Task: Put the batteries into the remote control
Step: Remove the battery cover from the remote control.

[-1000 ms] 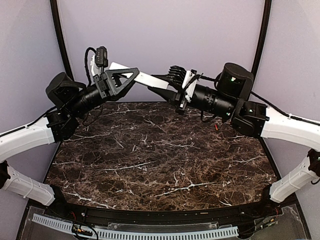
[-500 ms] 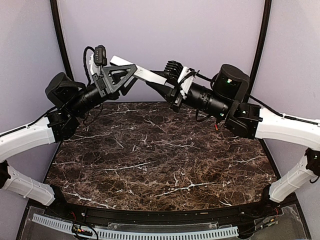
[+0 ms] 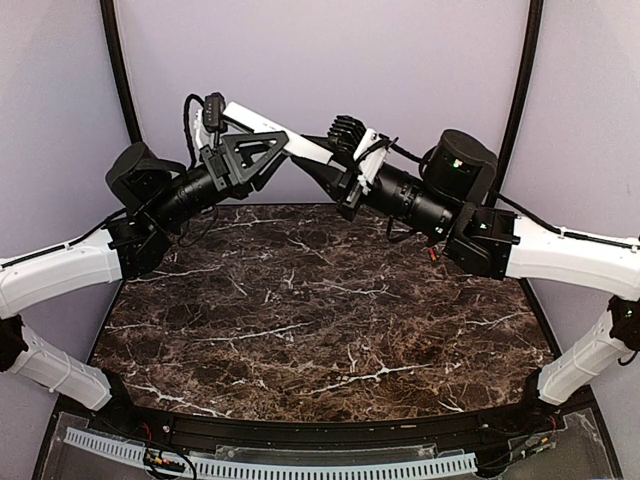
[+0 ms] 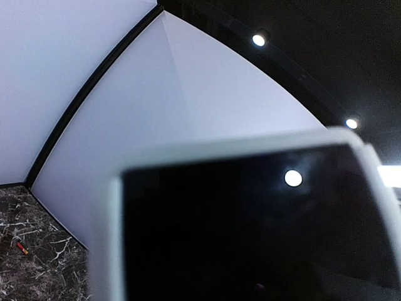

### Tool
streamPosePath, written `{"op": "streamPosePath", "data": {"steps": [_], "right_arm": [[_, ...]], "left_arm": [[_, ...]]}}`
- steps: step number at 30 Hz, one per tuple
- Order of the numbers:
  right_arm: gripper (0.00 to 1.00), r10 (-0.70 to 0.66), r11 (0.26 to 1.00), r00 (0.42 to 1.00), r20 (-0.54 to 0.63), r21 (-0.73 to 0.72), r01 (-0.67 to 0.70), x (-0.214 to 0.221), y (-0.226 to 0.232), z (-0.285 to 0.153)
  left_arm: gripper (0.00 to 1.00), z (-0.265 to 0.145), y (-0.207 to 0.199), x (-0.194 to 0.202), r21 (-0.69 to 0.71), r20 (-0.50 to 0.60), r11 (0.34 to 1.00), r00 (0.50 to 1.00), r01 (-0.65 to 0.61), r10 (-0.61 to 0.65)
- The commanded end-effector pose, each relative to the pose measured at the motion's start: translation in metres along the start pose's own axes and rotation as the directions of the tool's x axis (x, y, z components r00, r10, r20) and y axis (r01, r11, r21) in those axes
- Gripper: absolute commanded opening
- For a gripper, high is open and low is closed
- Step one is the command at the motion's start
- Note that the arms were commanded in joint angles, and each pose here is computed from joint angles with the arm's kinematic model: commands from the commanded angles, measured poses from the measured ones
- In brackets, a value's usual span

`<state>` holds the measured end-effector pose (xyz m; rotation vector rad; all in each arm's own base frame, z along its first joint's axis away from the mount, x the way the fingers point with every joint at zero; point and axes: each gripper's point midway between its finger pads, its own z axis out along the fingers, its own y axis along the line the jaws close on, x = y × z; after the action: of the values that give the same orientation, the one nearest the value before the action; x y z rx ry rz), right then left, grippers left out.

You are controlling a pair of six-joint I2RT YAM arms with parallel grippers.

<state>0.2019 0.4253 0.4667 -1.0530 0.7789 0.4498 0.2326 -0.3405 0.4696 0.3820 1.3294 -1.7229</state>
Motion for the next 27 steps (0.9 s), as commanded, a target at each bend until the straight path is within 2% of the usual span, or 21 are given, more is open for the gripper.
{"op": "streamPosePath", "data": {"steps": [1,5,8,9,10,12,13,15,17,23,27], "right_arm": [[0.00,-0.005,1.000,0.999,0.053,0.028,0.004,-0.019,-0.007,0.000],[0.00,-0.009,1.000,0.999,0.052,0.001,0.009,-0.018,-0.001,0.000],[0.00,-0.015,1.000,0.998,0.053,-0.007,0.015,-0.018,0.002,-0.002],[0.00,-0.019,1.000,0.998,0.055,-0.010,0.020,-0.018,0.002,-0.003],[0.09,-0.024,1.000,0.998,0.056,-0.015,0.025,-0.018,0.004,-0.004],[0.37,-0.044,0.998,0.997,0.064,-0.031,0.046,-0.018,0.008,-0.008],[0.45,-0.056,0.998,0.996,0.072,-0.037,0.059,-0.021,0.008,-0.011],[0.51,-0.074,0.995,0.994,0.085,-0.054,0.079,-0.023,0.012,-0.015],[0.49,-0.081,0.994,0.993,0.086,-0.068,0.087,-0.024,0.014,-0.017],[0.29,-0.081,0.991,0.996,0.040,-0.106,0.085,-0.014,0.020,-0.018],[0.23,-0.076,0.992,0.997,0.008,-0.105,0.077,-0.009,0.020,-0.023]], "left_arm": [[0.43,0.002,-0.019,-0.015,0.044,0.033,0.999,0.999,-0.027,0.025],[0.30,0.003,-0.018,-0.015,0.041,0.030,0.999,0.999,-0.022,0.021],[0.03,0.004,-0.016,-0.014,0.034,0.026,0.999,1.000,-0.014,0.013],[0.01,0.004,-0.015,-0.014,0.031,0.024,0.999,1.000,-0.012,0.011],[0.00,0.004,-0.015,-0.014,0.031,0.025,0.999,1.000,-0.010,0.010],[0.00,0.002,-0.017,-0.015,0.035,0.030,0.999,1.000,-0.008,0.007],[0.00,0.002,-0.018,-0.015,0.039,0.032,0.999,0.999,-0.009,0.008],[0.00,0.001,-0.022,-0.016,0.050,0.031,0.999,0.999,-0.014,0.012],[0.00,0.000,-0.024,-0.016,0.056,0.030,0.998,0.999,-0.014,0.012],[0.00,-0.002,-0.031,-0.019,0.079,0.042,0.997,0.999,-0.017,0.013],[0.00,-0.004,-0.034,-0.020,0.089,0.046,0.996,0.999,-0.022,0.018]]}}
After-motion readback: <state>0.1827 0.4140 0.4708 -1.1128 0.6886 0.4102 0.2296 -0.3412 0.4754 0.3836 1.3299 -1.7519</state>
